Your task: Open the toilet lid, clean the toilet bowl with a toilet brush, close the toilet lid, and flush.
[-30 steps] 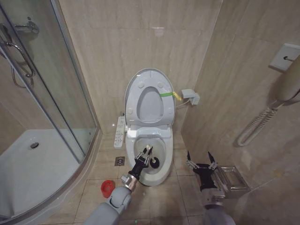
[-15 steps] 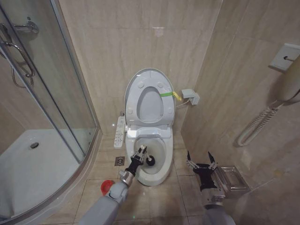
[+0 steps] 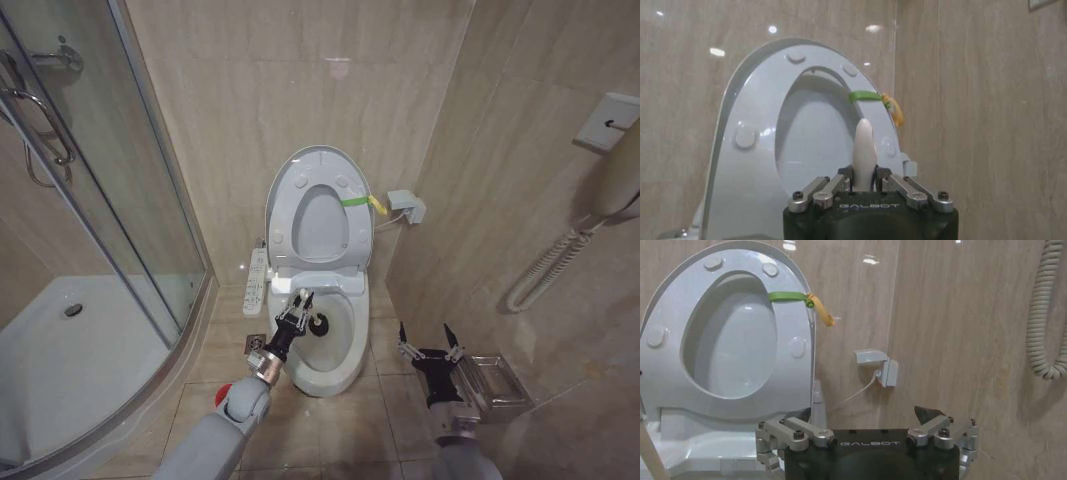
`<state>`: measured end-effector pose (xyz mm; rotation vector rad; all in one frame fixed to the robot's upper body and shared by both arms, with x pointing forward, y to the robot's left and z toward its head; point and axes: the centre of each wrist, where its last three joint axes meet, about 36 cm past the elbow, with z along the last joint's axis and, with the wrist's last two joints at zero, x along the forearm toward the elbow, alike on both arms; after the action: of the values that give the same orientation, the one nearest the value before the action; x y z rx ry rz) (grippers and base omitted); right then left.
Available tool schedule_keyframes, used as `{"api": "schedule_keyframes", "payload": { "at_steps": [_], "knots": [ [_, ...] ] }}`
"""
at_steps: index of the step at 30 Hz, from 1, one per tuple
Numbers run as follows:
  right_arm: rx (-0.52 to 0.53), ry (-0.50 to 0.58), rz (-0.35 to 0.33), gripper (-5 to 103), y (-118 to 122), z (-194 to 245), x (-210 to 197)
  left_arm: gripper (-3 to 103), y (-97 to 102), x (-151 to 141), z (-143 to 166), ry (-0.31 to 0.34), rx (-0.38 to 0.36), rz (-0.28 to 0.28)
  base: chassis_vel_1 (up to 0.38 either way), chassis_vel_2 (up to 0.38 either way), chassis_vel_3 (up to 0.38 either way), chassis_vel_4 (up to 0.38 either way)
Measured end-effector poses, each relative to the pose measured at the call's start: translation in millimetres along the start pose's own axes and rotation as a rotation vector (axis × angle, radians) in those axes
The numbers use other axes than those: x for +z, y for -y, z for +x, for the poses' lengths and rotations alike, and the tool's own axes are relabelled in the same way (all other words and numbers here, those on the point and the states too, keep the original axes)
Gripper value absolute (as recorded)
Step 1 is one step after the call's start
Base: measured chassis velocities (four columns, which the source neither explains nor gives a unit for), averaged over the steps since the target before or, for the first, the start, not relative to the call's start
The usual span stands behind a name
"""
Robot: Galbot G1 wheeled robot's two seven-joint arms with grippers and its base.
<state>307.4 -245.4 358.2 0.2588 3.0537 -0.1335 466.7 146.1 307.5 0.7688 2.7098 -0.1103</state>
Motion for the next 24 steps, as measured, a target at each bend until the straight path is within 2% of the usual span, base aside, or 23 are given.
{"api": "schedule_keyframes", "payload": {
  "at_steps": [11, 17, 24],
  "knots": [
    [0.0, 0.0, 0.0, 100, 0.0, 0.0, 0.0, 21, 6.3, -27.0, 20.5, -0.021, -0.029, -0.01, 0.0, 0.0, 0.0, 0.0],
    [0.0, 0.0, 0.0, 100, 0.0, 0.0, 0.0, 21, -1.9, -47.4, 44.1, -0.022, -0.042, -0.027, 0.0, 0.0, 0.0, 0.0],
    [0.0, 0.0, 0.0, 100, 0.0, 0.0, 0.0, 21, -1.3, -73.6, 95.8, -0.057, -0.069, -0.035, 0.0, 0.0, 0.0, 0.0]
  ]
}}
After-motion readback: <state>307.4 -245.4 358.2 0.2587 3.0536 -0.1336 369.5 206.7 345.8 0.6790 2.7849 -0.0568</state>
